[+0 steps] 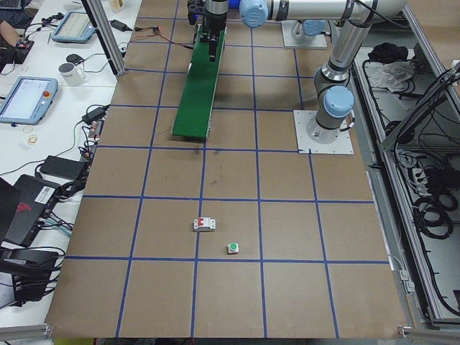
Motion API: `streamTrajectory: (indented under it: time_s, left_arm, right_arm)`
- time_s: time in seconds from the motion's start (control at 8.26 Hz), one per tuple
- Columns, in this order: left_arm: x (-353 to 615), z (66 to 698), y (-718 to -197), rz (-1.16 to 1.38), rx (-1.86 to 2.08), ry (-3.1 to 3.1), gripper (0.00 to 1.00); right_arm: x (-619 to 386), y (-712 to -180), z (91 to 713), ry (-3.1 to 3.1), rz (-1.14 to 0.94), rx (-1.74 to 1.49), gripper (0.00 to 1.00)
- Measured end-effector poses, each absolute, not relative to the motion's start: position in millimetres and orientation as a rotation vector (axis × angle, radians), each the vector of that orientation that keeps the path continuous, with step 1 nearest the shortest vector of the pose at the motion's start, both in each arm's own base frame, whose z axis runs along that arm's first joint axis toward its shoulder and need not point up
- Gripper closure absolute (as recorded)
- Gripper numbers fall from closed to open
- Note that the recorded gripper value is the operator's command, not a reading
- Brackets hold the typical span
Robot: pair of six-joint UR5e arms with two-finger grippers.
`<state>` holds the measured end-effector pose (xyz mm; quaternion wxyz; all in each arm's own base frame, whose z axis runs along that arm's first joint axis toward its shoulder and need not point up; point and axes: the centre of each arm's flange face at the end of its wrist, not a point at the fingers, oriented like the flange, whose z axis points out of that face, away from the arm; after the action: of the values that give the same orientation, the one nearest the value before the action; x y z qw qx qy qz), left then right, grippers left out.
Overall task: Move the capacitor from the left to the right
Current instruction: 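Close the right gripper on the capacitor at the belt's far end, then lift the capacitor with the right gripper and carry it over the blue bin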
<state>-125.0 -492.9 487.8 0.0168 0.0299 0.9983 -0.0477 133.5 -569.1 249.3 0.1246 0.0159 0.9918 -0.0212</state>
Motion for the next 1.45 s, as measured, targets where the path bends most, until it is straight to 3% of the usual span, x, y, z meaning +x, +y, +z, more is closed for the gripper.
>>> streamTrajectory:
  time_s: [0.12,0.24,0.85,1.21,1.45]
  left_arm:
    - [-125.2,487.8,-492.9,-0.148,0.094,3.103,0.00]
    - [-125.2,487.8,-492.9,-0.148,0.093,3.103,0.00]
    - [-125.0,488.0,-492.8,-0.149,0.094,3.103,0.00]
    - [-125.4,487.7,-492.6,-0.149,0.095,3.103,0.00]
    - [-125.2,487.4,-492.6,-0.148,0.094,3.103,0.00]
  right_arm:
    - [130.7,-569.1,247.6,2.919,-0.058,0.044,0.89]
    - [127.7,-568.6,247.1,2.950,-0.053,0.046,1.00]
    - [106.9,-583.6,284.7,3.122,-0.011,-0.035,1.00]
    - [64.7,-589.8,328.8,3.242,-0.030,-0.311,1.00]
    - [-14.9,-590.7,348.0,3.272,-0.048,-0.520,1.00]
